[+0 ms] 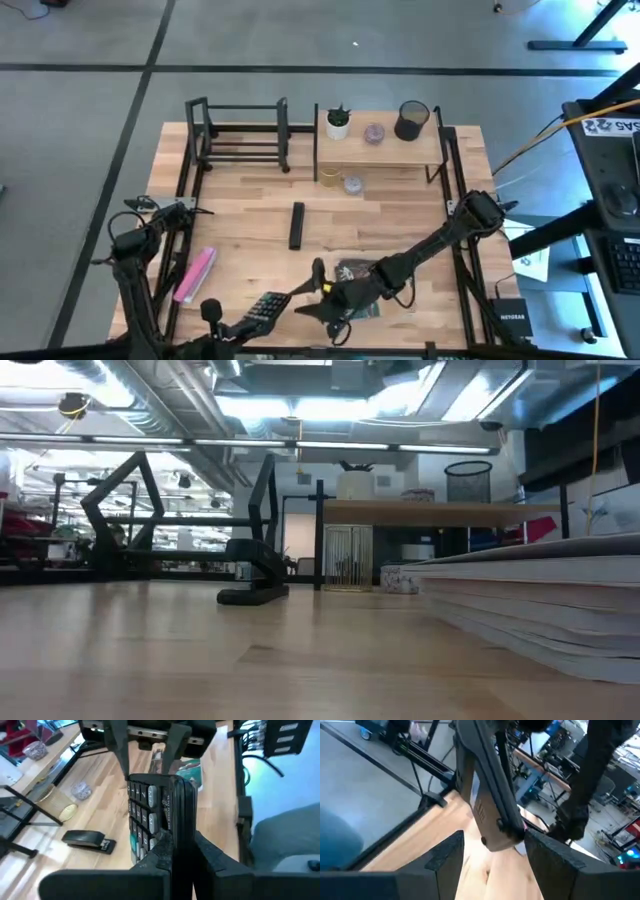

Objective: Stock shelves
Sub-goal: Put the calculator under the rack

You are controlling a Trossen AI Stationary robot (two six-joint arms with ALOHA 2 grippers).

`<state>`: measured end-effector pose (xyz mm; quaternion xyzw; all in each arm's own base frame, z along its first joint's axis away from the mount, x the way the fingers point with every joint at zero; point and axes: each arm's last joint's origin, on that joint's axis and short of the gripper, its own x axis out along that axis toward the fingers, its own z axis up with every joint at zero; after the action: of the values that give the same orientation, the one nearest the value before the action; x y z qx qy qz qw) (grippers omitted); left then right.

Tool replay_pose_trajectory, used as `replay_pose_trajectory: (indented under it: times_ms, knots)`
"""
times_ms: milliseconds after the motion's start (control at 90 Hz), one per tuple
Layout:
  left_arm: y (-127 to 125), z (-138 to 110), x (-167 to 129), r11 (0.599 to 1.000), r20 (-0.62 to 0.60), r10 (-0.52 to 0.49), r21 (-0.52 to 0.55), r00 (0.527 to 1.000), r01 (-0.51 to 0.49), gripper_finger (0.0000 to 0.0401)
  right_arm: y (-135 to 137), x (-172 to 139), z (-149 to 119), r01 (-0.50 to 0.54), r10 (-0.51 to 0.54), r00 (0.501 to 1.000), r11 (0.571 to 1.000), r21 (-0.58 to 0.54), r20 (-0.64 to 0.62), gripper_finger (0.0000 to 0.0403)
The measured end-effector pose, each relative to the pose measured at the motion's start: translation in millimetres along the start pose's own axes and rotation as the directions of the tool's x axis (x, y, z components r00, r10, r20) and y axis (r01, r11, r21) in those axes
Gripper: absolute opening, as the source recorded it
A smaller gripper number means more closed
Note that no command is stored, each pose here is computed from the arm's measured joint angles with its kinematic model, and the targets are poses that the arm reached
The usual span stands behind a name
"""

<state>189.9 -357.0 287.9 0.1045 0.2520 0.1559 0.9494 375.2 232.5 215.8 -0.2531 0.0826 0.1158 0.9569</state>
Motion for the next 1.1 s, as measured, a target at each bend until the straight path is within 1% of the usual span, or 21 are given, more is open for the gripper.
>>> replay_pose_trajectory:
  times_ms: [89,189,356,478,722,811,867,978,1100]
  knots:
    - [1,2,4,1.000,-0.001,0.008,-0.005,1.000,-0.008,0.0015,-5,2,-1,0.025,-0.025,1.000,1.000,0.018,0.004,0.0193]
    - [1,3,7,1.000,-0.002,0.015,0.004,1.000,-0.015,0.0015,-6,2,0,0.014,-0.015,1.000,1.000,0.019,0.020,0.0193]
    - [1,6,13,1.000,-0.010,0.015,0.015,1.000,-0.015,0.0015,-7,3,-1,-0.015,0.016,0.999,1.000,-0.015,0.027,0.0189]
    - [2,7,14,1.000,-0.014,0.019,0.016,1.000,-0.018,0.0015,-10,4,-2,-0.019,0.020,0.999,0.999,-0.030,0.029,0.0159]
    - [2,7,15,1.000,-0.015,0.020,0.017,1.000,-0.020,0.0016,-20,8,-7,-0.032,0.033,0.999,0.999,-0.039,0.030,0.0066]
    - [2,7,15,1.000,-0.017,0.017,0.008,1.000,-0.017,0.0016,-23,10,-10,-0.069,0.070,0.997,0.996,-0.052,0.032,0.0040]
    - [2,8,15,1.000,-0.019,0.017,0.002,1.000,-0.017,0.0017,-24,10,-11,-0.087,0.089,0.995,0.995,-0.052,0.038,0.0037]
    - [2,8,17,1.000,-0.019,0.017,-0.009,1.000,-0.017,0.0023,-24,11,-12,-0.086,0.088,0.996,0.995,-0.052,0.030,0.0037]
    - [1,9,18,1.000,-0.013,0.018,-0.015,1.000,-0.018,0.0049,-23,10,-13,-0.063,0.062,0.998,0.997,-0.050,-0.011,0.0037]
